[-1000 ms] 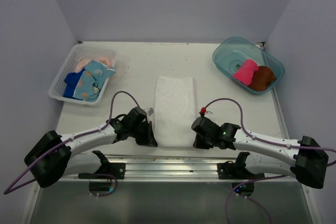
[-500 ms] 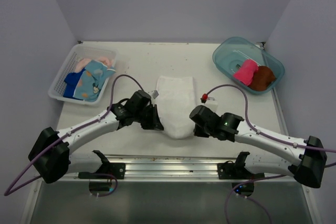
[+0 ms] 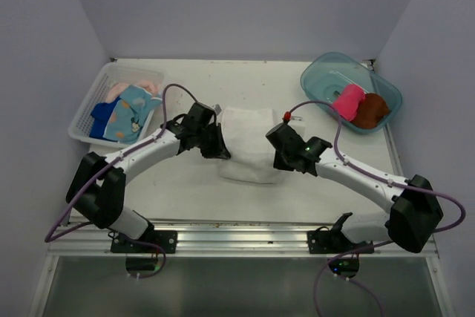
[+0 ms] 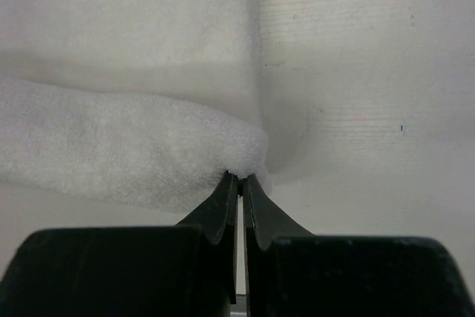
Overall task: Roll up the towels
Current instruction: Roll the towel
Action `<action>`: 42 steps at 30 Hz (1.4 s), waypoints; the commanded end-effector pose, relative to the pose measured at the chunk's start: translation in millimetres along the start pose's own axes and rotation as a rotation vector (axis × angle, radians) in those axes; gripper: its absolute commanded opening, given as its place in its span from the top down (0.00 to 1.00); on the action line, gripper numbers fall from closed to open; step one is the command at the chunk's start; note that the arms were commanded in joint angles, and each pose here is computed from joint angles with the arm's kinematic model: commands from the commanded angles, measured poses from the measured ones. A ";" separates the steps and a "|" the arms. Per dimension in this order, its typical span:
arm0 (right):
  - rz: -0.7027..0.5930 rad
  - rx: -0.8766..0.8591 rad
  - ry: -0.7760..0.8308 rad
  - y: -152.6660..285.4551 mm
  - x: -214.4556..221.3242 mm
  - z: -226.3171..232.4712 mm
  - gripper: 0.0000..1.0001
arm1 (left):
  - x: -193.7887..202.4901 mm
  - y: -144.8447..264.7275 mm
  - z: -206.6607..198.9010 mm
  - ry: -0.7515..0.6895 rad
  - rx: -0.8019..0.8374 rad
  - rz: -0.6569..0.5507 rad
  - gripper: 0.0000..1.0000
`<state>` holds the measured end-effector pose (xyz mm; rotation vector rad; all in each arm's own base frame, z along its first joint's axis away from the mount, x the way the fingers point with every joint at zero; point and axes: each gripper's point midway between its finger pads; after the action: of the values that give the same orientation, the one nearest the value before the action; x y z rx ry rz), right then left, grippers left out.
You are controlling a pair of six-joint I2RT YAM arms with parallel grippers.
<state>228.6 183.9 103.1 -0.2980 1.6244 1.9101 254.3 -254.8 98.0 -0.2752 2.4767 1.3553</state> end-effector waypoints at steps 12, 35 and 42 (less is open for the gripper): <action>-0.024 0.013 0.051 -53.2 -36.2 23.9 1.00 | -7.8 -17.1 42.3 0.049 -0.181 -0.017 1.00; 0.053 0.096 0.095 -84.1 -21.1 15.0 1.00 | -49.3 45.3 29.2 -0.046 -0.265 -0.257 0.67; 0.030 0.072 0.095 -73.2 -32.1 21.5 1.00 | -38.0 5.3 -30.9 -0.166 0.070 -0.158 0.69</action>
<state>296.2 200.7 46.8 -0.3141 1.8043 1.8804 281.2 -246.5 127.8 -0.4330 2.2666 1.3686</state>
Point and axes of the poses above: each gripper's point midway between its finger pads, its own y axis back along the fingers, its own z axis along the line the jaws close on, x = y × z, and after that the axes turned 8 degrees about -y, right-handed
